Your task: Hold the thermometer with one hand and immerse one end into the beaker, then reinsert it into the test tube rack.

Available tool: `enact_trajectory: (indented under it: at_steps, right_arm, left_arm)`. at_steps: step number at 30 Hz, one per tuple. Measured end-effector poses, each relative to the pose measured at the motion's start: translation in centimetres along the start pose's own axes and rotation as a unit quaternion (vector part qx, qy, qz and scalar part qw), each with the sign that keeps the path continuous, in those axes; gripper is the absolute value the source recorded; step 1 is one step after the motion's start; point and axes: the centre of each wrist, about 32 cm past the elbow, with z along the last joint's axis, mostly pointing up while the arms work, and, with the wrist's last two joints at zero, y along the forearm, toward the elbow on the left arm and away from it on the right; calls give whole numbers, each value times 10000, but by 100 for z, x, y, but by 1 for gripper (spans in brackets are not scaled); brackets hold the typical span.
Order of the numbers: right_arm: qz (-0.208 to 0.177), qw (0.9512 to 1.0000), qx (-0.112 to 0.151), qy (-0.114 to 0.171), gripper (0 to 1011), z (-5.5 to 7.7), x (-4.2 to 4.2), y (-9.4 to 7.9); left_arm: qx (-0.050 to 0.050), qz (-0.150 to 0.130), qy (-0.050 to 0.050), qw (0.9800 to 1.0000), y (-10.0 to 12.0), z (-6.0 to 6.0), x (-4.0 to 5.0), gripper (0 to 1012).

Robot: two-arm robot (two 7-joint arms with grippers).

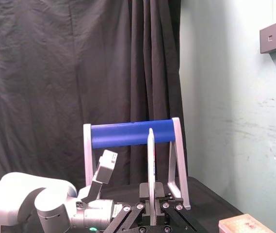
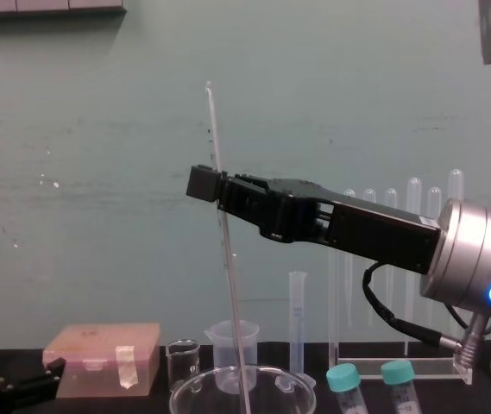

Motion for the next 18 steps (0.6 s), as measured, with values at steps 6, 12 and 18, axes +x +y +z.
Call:
enact_trajectory:
  at_steps: [6, 12, 18]
  right_arm:
    - [19, 10000, 4, -28, 51, 13, 3, 4]
    - [14, 10000, 13, -31, 51, 16, 2, -1]
    - [10, 10000, 14, -25, 51, 13, -1, -5]
  left_arm:
    - [0, 0, 0, 10000, 0, 0, 0, 1008]
    - [0, 0, 0, 10000, 0, 0, 0, 1008]
    - [0, 0, 0, 10000, 0, 0, 0, 1008]
